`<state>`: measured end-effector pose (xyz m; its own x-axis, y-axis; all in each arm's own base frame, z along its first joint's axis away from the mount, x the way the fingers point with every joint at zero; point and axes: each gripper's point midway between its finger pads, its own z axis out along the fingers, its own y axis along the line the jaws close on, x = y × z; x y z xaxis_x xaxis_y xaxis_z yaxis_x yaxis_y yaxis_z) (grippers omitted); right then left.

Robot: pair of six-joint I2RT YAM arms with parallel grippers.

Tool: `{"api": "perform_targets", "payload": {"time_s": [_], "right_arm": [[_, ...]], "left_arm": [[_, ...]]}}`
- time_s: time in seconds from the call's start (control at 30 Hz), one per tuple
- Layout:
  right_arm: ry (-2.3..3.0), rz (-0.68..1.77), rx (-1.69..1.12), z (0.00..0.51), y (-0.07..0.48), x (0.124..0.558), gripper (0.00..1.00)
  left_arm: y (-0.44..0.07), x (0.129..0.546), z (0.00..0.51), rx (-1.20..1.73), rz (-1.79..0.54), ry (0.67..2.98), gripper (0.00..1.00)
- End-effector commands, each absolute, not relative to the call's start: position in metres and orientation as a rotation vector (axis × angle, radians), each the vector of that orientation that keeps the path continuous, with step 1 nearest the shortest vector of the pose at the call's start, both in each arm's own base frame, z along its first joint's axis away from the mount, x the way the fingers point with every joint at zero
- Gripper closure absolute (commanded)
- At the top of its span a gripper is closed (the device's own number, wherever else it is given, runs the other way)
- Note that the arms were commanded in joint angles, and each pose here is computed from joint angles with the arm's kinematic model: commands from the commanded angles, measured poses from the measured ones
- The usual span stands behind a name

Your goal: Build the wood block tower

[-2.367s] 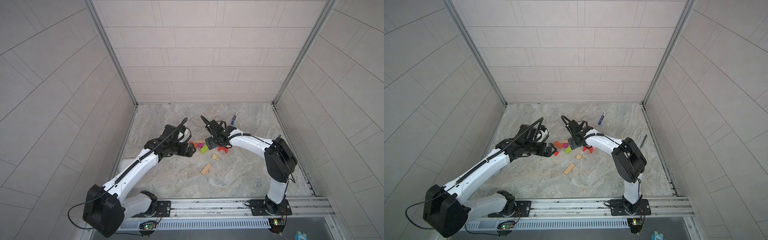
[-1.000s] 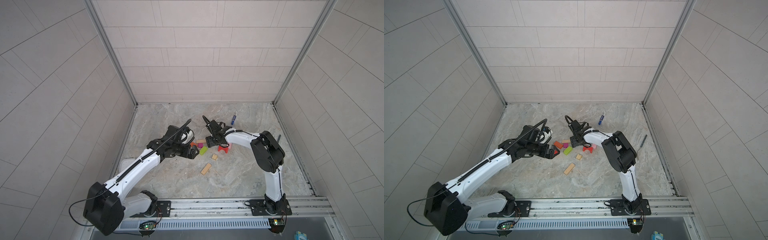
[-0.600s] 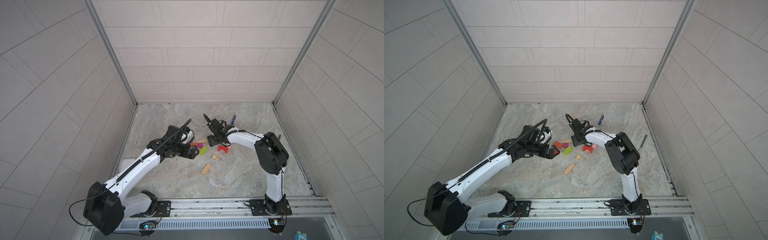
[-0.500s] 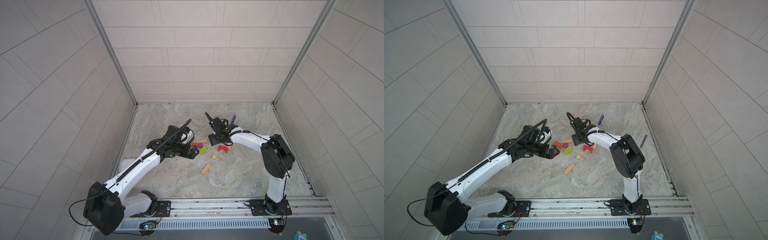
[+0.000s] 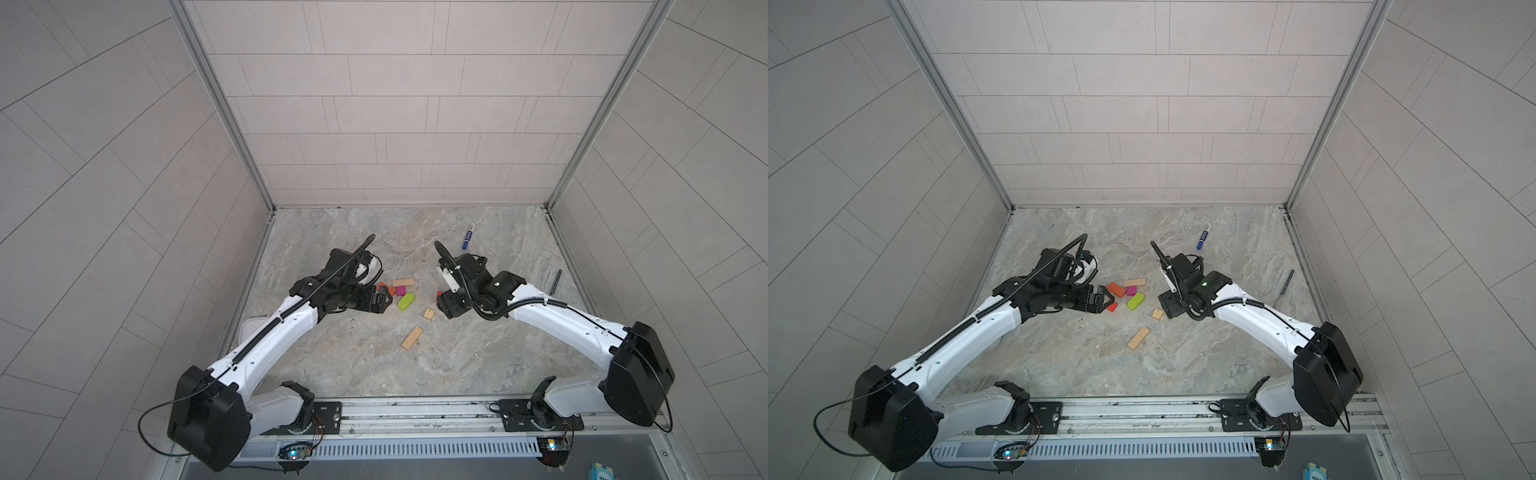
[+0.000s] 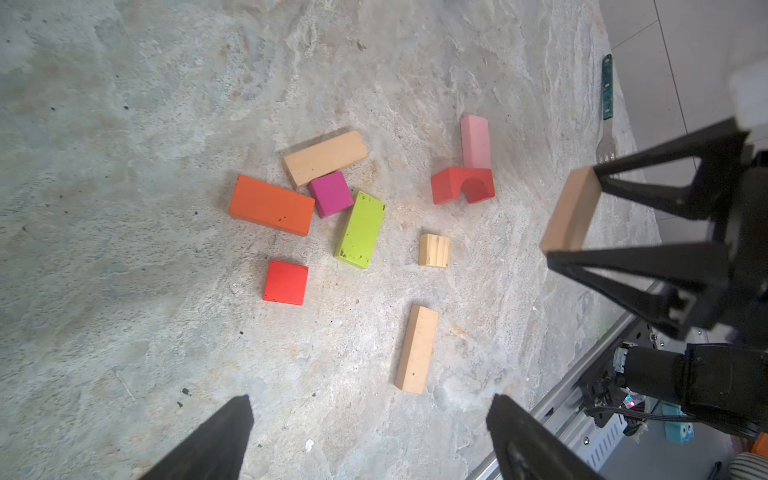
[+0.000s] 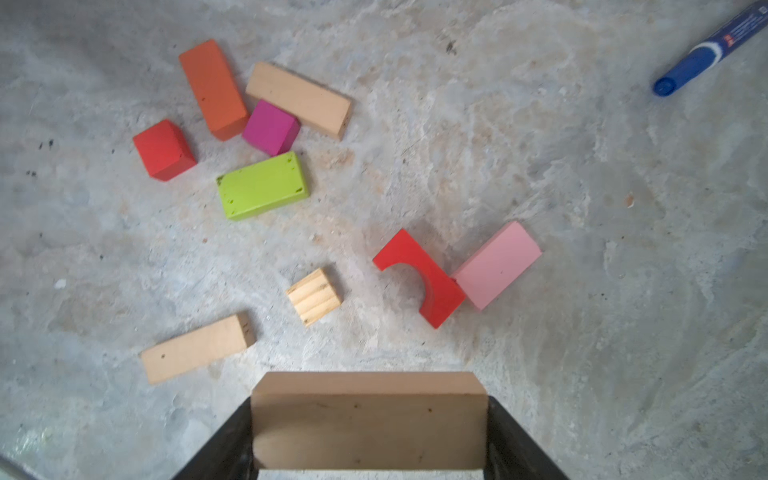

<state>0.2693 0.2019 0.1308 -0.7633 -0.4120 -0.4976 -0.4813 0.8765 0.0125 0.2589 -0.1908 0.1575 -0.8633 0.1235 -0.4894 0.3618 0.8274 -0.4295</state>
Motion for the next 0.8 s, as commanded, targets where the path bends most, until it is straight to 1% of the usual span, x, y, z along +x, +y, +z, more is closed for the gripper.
{"api": "perform_targets", "payload": {"time_s": [0.0,0.1,0.17,0.3,0.43,0.67,0.77], "right_arm": [[2.561,0.192,-0.732,0.127,0.2,0.245,0.4],[2.564,0.188,-0.754,0.118,0.2,0.23,0.4],[2.568,0.193,-0.759,0.113,0.199,0.221,0.4],[2.59,0.238,-0.674,0.108,0.195,0.21,0.4],[2.583,0.279,-0.617,0.105,0.191,0.202,0.4],[2.579,0.235,-0.542,0.106,0.173,0.196,0.4],[2.578,0.226,-0.502,0.108,0.167,0.195,0.4]], "left_arm": [[-0.192,0.262,0.16,0.346,-0.73,2.57,0.06],[-0.192,0.261,0.152,0.348,-0.72,2.594,0.11],[-0.198,0.258,0.144,0.367,-0.726,2.627,0.22],[-0.218,0.25,0.131,0.415,-0.716,2.69,0.24],[-0.23,0.246,0.117,0.499,-0.585,2.723,0.26],[-0.258,0.233,0.091,0.611,-0.462,2.708,0.27],[-0.269,0.226,0.079,0.662,-0.415,2.707,0.31]]}}
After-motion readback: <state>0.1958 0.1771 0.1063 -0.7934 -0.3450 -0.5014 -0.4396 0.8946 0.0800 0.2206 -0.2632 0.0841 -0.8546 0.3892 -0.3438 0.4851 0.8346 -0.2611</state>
